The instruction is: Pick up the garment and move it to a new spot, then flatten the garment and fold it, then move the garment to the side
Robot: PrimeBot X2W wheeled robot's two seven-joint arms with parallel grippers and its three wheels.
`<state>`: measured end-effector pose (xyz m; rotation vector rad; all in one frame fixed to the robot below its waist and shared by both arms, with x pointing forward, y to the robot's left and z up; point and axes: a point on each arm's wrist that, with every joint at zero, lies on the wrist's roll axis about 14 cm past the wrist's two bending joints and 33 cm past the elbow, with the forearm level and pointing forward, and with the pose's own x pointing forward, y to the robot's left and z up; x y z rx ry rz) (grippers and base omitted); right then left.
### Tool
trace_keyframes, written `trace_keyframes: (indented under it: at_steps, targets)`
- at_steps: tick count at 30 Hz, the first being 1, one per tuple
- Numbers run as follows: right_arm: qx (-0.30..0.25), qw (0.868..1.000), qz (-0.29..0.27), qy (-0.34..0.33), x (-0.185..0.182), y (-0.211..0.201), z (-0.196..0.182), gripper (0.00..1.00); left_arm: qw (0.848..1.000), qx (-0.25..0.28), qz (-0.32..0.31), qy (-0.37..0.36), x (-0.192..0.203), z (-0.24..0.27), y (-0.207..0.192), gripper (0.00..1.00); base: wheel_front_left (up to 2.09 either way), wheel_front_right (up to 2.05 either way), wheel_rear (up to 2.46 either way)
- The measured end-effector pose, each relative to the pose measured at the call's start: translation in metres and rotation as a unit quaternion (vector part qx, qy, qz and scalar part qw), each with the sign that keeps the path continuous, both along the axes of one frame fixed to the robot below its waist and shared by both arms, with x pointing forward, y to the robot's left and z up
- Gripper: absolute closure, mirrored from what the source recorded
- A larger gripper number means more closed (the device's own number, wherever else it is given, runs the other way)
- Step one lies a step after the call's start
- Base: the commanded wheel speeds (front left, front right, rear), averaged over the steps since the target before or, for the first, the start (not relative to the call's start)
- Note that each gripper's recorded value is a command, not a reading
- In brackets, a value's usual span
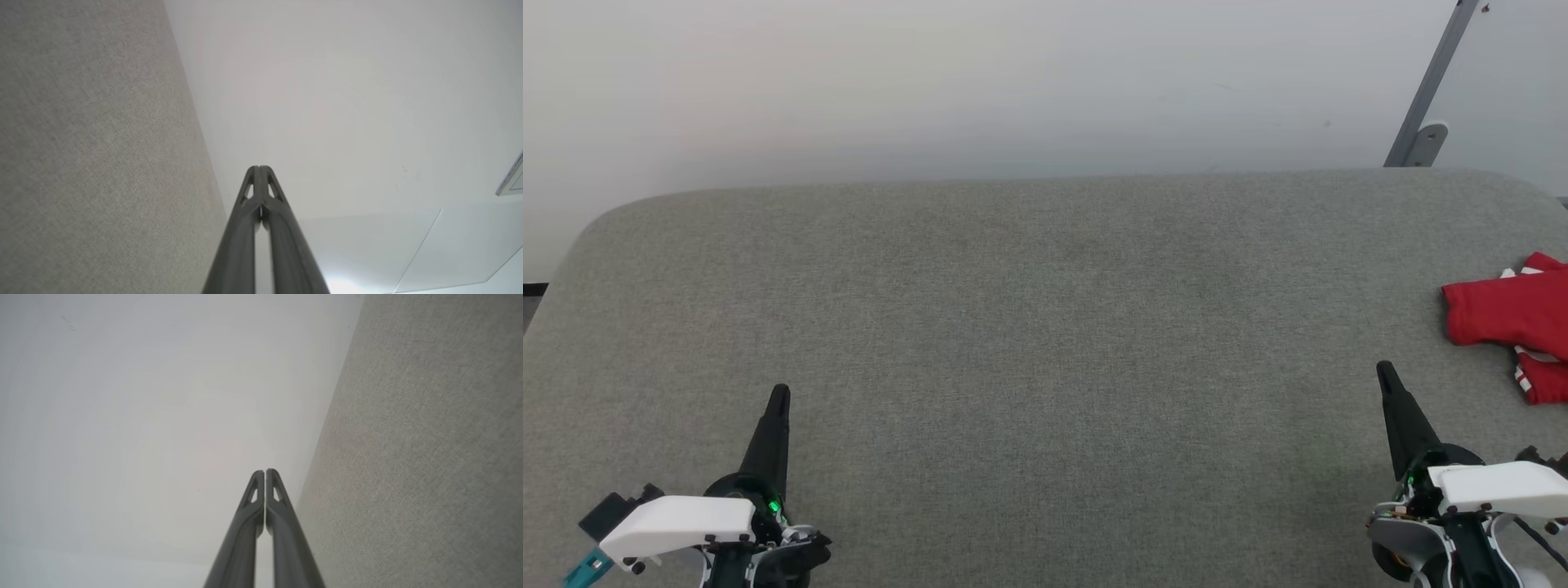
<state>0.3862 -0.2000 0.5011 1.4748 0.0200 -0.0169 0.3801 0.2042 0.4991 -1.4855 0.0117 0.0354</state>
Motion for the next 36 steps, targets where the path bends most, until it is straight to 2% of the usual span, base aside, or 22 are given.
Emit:
trace_keyframes:
  at_steps: [15, 36]
  targets:
    - [0.048, 0.999, -0.001, -0.009, 0.0016, -0.0004, 0.0042, 1.0, 0.999, -0.043, -0.008, -0.009, 0.0076, 0.0047, -0.0043, 1.0, 0.0, 0.0, 0.0]
    - [0.049, 0.999, -0.001, -0.01, 0.0022, -0.0001, 0.005, 1.0, 0.999, -0.044, -0.007, -0.009, 0.0076, 0.0048, -0.0043, 1.0, 0.0, 0.0, 0.0]
